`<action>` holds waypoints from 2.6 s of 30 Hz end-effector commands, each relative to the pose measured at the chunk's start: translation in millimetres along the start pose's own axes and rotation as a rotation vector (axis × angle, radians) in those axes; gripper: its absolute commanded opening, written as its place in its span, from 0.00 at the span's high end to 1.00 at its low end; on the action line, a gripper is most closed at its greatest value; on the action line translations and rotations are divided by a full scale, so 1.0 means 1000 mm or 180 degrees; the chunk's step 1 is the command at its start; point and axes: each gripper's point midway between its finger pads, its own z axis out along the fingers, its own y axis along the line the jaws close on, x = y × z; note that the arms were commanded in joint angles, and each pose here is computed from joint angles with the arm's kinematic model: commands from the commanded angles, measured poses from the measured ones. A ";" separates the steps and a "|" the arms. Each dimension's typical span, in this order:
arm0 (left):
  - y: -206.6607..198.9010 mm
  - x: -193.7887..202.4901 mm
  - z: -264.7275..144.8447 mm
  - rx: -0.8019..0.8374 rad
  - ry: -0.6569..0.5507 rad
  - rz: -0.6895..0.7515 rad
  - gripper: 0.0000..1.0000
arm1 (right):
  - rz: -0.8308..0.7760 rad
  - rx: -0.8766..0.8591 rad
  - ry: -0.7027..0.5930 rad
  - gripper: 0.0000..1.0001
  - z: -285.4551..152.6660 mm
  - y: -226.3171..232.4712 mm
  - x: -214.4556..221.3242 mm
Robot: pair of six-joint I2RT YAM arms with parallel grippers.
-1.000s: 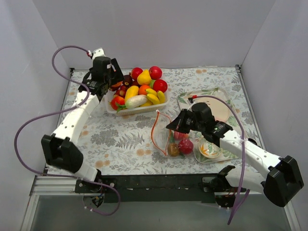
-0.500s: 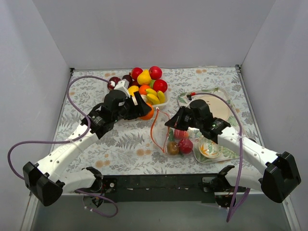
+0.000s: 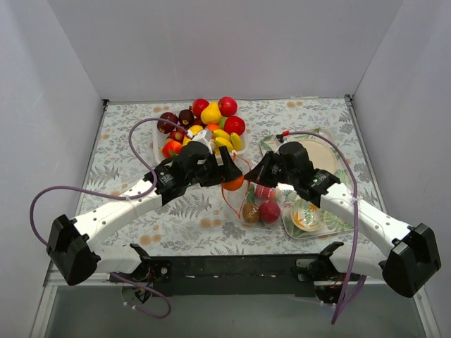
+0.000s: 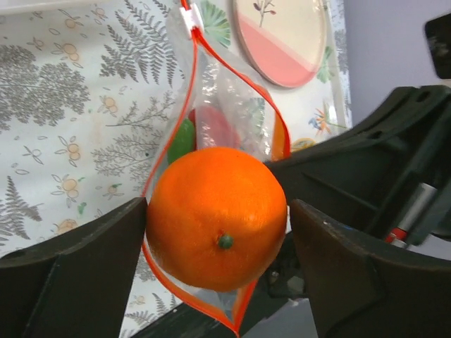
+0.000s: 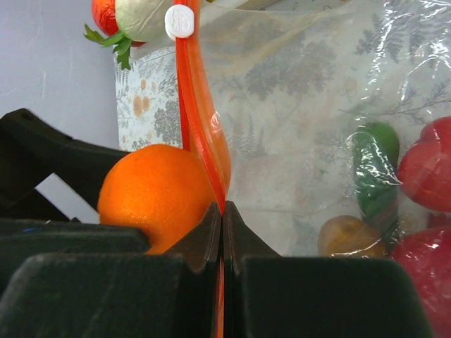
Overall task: Place the food in the zip-top bag and seal the zipper
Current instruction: Place the fake fruit in the zipper food storage bag, then pick up the fake fruit from the bin.
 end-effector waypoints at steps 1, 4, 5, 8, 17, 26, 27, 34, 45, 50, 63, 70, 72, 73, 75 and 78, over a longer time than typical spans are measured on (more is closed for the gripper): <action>-0.012 -0.011 0.003 0.0054 -0.0110 0.0008 0.14 | -0.0067 -0.0399 -0.0151 0.99 -0.021 0.044 -0.015; -0.016 -0.017 0.003 0.0074 -0.0161 0.0051 0.10 | -0.0083 -0.0443 -0.0198 0.99 -0.028 0.050 -0.018; -0.017 -0.018 0.003 0.0081 -0.0161 0.0061 0.10 | -0.0083 -0.0449 -0.0208 0.99 -0.029 0.050 -0.019; -0.019 -0.015 0.008 0.0098 -0.0104 0.0028 0.10 | -0.0081 -0.0471 -0.0199 0.99 -0.030 0.053 -0.019; -0.029 -0.044 -0.013 -0.0002 -0.0384 0.0027 0.12 | -0.0188 -0.0495 -0.0355 0.99 -0.046 0.067 -0.032; 0.007 -0.117 -0.086 -0.0972 -0.1371 0.0189 0.05 | -0.0021 -0.0798 -0.0623 0.99 -0.102 0.093 -0.038; 0.017 -0.124 -0.091 -0.1125 -0.1461 0.0192 0.05 | -0.0017 -0.0864 -0.0673 0.99 -0.109 0.097 -0.040; 0.093 -0.151 -0.091 -0.1906 -0.1515 0.0209 0.21 | 0.0003 -0.0693 -0.0556 0.99 -0.098 0.083 -0.032; 0.095 -0.196 -0.031 -0.1448 -0.1374 0.0568 0.29 | -0.0124 -0.0644 -0.0711 0.99 -0.116 0.086 -0.041; 0.088 -0.215 0.009 -0.1360 -0.1332 0.0545 0.16 | -0.0123 -0.0547 -0.0672 0.99 -0.111 0.073 -0.034; 0.101 -0.251 0.094 -0.1456 -0.1423 0.0516 0.11 | -0.0128 -0.0446 -0.0603 0.99 -0.112 0.055 -0.022; 0.104 -0.252 0.117 -0.1374 -0.1424 0.0463 0.09 | -0.0145 -0.0446 -0.0540 0.99 -0.108 0.050 -0.017; 0.107 -0.249 0.124 -0.1370 -0.1387 0.0461 0.09 | -0.0161 -0.0457 -0.0532 0.99 -0.107 0.051 -0.016; 0.108 -0.248 0.126 -0.1372 -0.1384 0.0456 0.09 | -0.0163 -0.0467 -0.0533 0.99 -0.107 0.052 -0.016; 0.112 -0.245 0.131 -0.1372 -0.1365 0.0443 0.09 | -0.0176 -0.0483 -0.0509 0.99 -0.106 0.052 -0.015; 0.112 -0.244 0.137 -0.1312 -0.1380 0.0422 0.09 | -0.0188 -0.0500 -0.0474 0.99 -0.103 0.052 -0.013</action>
